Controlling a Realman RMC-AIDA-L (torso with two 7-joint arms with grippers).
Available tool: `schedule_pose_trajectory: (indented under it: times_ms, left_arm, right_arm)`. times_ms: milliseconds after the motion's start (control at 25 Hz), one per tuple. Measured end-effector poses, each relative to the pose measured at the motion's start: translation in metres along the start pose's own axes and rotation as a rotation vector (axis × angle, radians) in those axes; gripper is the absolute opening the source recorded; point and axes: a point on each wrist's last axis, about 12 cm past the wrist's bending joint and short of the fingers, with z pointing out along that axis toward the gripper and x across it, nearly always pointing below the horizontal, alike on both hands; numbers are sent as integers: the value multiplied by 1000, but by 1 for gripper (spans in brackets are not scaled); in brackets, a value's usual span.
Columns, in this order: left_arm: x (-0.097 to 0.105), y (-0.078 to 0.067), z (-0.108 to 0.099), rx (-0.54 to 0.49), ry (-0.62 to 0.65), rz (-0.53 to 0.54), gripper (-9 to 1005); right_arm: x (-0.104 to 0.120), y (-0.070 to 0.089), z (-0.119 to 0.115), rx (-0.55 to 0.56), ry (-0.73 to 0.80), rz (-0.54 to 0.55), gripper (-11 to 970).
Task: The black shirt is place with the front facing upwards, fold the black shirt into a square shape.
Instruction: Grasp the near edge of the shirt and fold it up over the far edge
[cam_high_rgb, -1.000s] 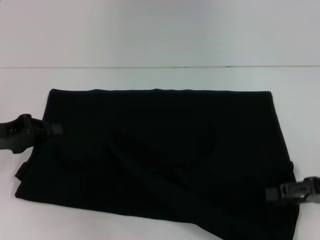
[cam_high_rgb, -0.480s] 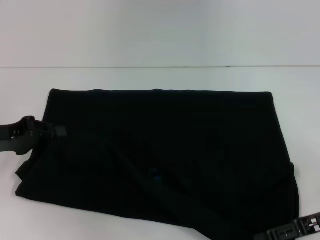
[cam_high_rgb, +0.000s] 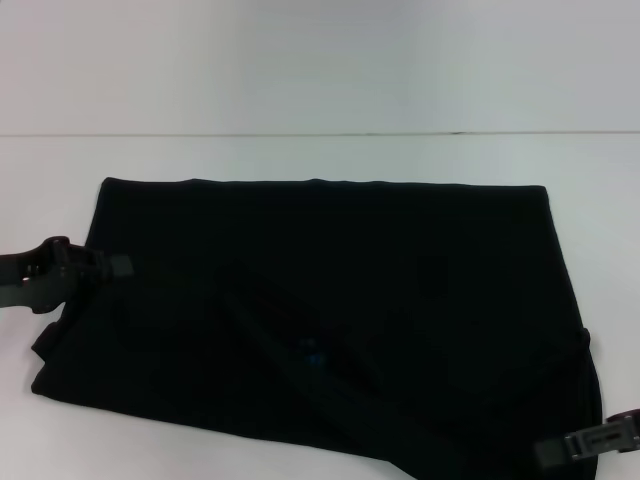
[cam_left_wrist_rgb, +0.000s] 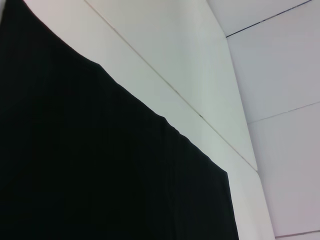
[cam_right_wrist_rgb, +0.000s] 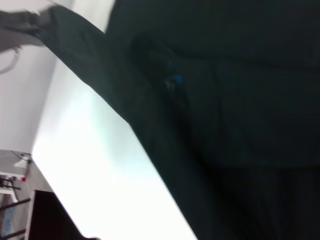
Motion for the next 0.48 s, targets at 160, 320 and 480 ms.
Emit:
schedule_pose_trajectory:
  times_ms: [160, 320, 480]
  left_arm:
    - [0, -1, 0, 3, 1, 1, 39]
    - [-1, -2, 1, 5, 2, 4, 39]
    - [-1, -2, 4, 6, 6, 5, 39]
  right_arm:
    - [8, -2, -16, -11, -17, 9, 657]
    - [24, -6, -26, -22, -17, 31, 658]
    - [36, -10, -24, -27, -9, 49, 658]
